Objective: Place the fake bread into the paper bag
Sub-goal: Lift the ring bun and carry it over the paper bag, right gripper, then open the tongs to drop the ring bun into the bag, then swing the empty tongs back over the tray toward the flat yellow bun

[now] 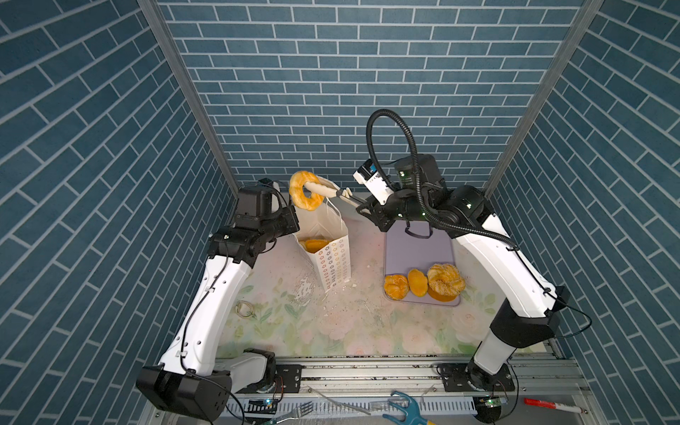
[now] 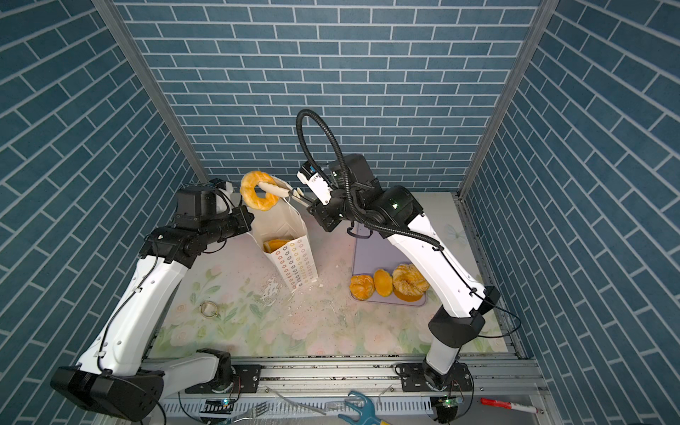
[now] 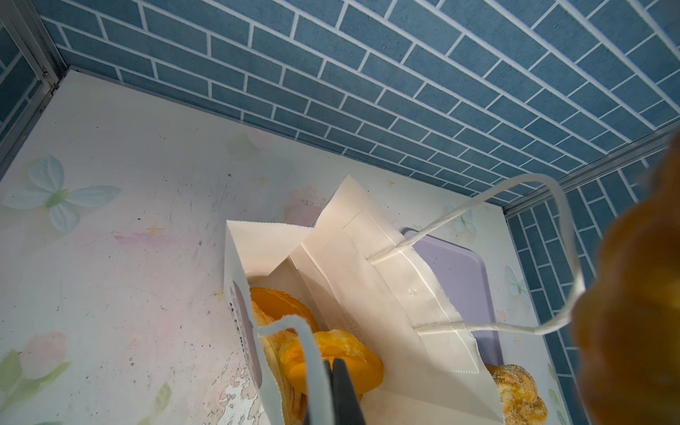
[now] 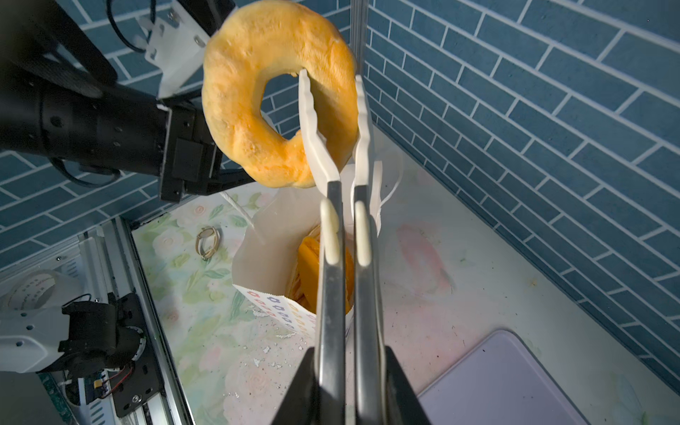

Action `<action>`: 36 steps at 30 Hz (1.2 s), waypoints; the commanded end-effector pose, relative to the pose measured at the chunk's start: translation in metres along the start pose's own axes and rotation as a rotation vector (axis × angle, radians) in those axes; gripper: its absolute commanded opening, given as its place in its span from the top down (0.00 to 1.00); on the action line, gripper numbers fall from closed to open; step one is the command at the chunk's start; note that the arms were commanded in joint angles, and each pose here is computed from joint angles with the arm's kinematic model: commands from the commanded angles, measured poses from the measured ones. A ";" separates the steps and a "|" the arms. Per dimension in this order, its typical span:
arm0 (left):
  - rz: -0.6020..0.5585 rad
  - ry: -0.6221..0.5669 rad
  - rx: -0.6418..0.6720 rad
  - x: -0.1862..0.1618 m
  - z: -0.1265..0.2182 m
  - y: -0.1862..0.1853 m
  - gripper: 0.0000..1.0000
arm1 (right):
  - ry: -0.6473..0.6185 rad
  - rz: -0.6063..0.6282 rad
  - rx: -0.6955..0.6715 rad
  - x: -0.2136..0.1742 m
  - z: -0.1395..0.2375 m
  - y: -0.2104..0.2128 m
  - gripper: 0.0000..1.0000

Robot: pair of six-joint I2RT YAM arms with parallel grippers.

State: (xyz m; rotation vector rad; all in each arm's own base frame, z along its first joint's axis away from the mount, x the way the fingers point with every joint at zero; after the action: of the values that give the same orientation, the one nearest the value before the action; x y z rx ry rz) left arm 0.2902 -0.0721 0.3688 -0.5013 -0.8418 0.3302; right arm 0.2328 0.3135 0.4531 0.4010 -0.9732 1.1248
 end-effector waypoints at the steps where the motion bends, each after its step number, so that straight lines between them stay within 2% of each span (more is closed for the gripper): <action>1: -0.008 -0.002 0.002 -0.003 0.003 0.001 1.00 | 0.043 0.055 -0.033 -0.004 -0.006 0.004 0.81; 9: -0.014 -0.003 0.006 -0.003 0.004 0.001 1.00 | 0.135 0.024 -0.074 -0.026 -0.020 0.004 0.80; 16: -0.015 0.001 0.005 -0.003 0.002 0.001 1.00 | 0.183 0.048 -0.062 -0.035 -0.026 0.009 0.66; 20: -0.018 0.003 0.008 -0.003 0.003 0.001 1.00 | 0.166 0.062 -0.084 -0.029 -0.021 0.009 0.60; 28: -0.017 0.009 0.006 -0.004 0.000 0.001 1.00 | 0.088 0.067 -0.127 -0.014 -0.001 0.005 0.60; 36: -0.020 0.007 0.007 -0.003 0.001 0.000 1.00 | 0.190 0.147 -0.171 -0.020 0.012 0.000 0.61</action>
State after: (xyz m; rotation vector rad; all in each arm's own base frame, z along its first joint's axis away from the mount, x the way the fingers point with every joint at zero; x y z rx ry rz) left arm 0.2900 -0.0717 0.3688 -0.4979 -0.8430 0.3303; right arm 0.2308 0.3081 0.4273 0.1552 -0.8951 1.1541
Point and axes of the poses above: each gripper's point midway between its finger pads, its own z axis back along the fingers, its own y axis along the line the jaws close on, x = y × z, the point moved 7 cm from there along z, back along the fingers, and after that the axes turned 10 degrees about z, right-handed, at the moved point
